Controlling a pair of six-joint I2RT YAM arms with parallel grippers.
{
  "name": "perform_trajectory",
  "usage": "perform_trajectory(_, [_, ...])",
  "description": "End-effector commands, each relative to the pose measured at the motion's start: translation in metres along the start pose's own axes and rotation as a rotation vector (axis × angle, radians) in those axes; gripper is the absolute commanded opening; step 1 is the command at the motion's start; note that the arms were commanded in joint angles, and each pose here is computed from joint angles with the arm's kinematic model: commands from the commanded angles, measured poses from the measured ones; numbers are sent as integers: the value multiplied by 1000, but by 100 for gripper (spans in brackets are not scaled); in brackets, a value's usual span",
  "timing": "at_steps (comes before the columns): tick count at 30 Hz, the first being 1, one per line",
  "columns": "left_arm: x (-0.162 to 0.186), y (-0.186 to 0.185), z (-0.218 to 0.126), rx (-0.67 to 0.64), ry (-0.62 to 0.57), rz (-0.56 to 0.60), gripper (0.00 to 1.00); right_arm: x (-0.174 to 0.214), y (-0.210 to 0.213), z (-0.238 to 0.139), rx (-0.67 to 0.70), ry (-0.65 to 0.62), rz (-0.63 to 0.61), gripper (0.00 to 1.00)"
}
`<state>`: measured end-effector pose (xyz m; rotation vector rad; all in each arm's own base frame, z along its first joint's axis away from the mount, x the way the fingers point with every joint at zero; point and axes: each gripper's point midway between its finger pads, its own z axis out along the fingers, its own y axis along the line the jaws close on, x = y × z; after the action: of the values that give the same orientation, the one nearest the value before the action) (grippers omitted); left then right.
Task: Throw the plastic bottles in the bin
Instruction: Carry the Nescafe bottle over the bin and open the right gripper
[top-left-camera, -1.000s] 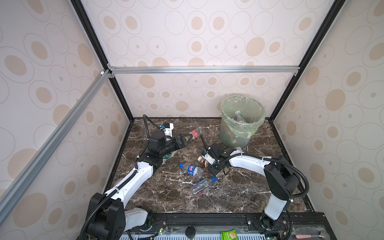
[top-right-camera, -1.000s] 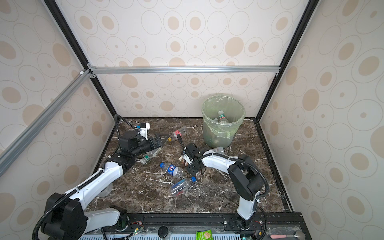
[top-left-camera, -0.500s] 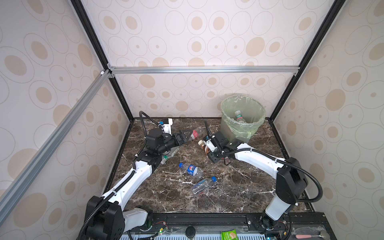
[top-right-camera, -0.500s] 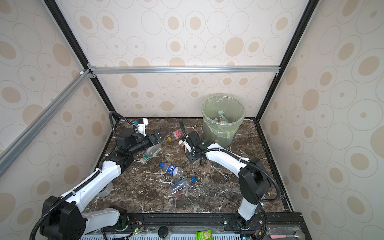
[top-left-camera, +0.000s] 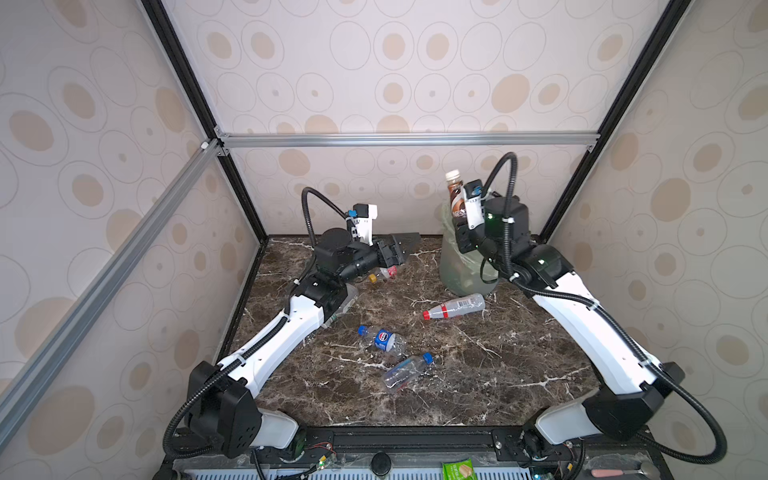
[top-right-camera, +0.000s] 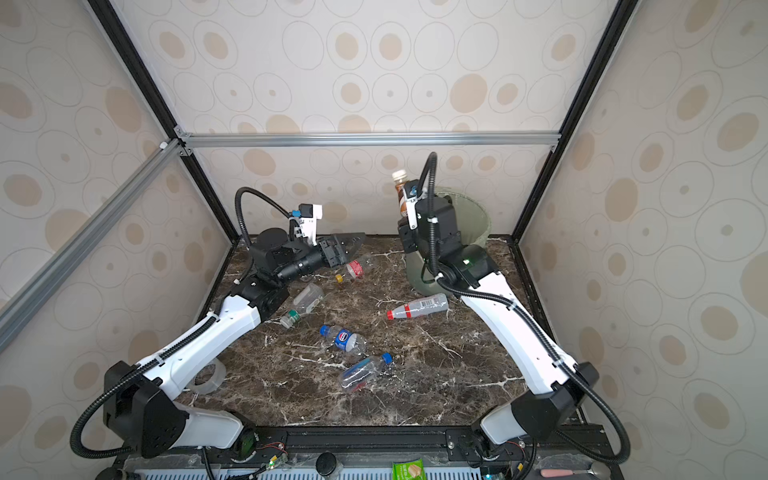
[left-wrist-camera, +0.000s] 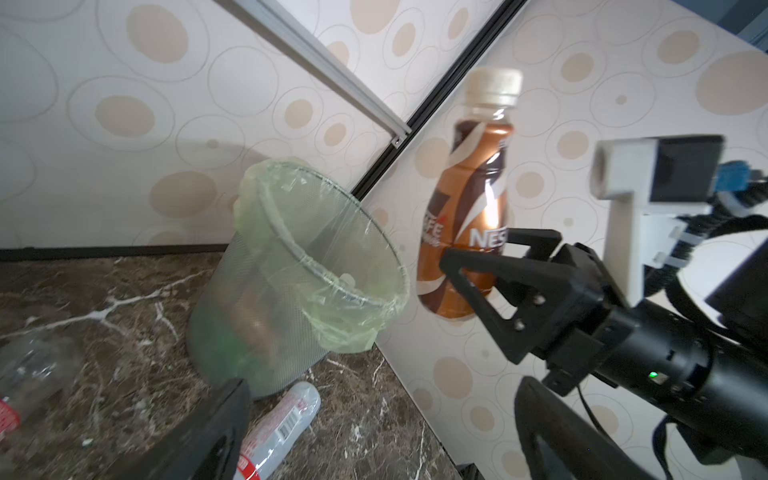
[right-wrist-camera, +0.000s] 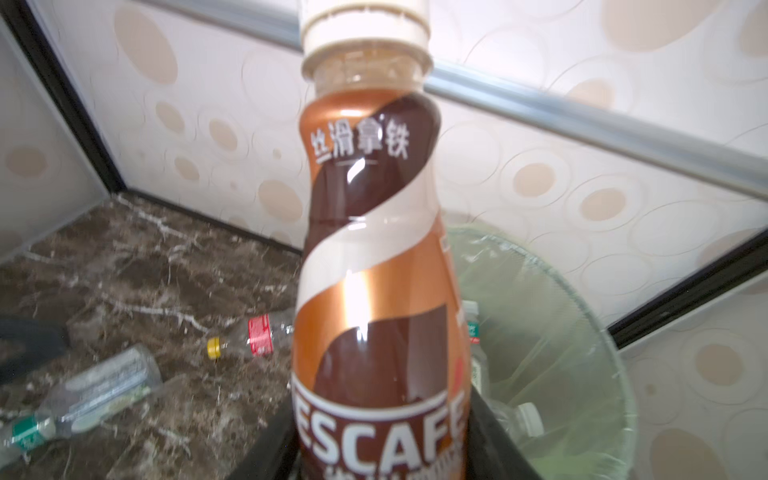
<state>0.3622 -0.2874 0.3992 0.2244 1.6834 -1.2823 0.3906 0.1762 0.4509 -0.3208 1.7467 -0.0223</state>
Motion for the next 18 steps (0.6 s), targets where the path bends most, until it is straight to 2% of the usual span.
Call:
perform_trajectory(1, [-22,-28,3,53,-55,100,99,-66,-42,-43,135,-258,44,48])
perform_trajectory(4, [-20,-27,8,52,-49,102,99,-83,-61,-54,205,-308,41,48])
perform_trajectory(7, [-15,-21,14,44,-40,96,99,-75,-76,-35,263,-259,35,48])
perform_trajectory(9, [-14,-18,16,42,-37,90,99,-52,-90,-6,294,-174,64,48])
perform_trajectory(12, [-11,-14,19,36,-30,81,99,6,-117,48,336,13,155,52])
perform_trajectory(15, [-6,-10,21,28,-18,75,99,46,-122,81,351,173,178,74])
perform_trajectory(18, [-2,-5,23,11,-5,74,99,42,-117,79,324,147,184,89])
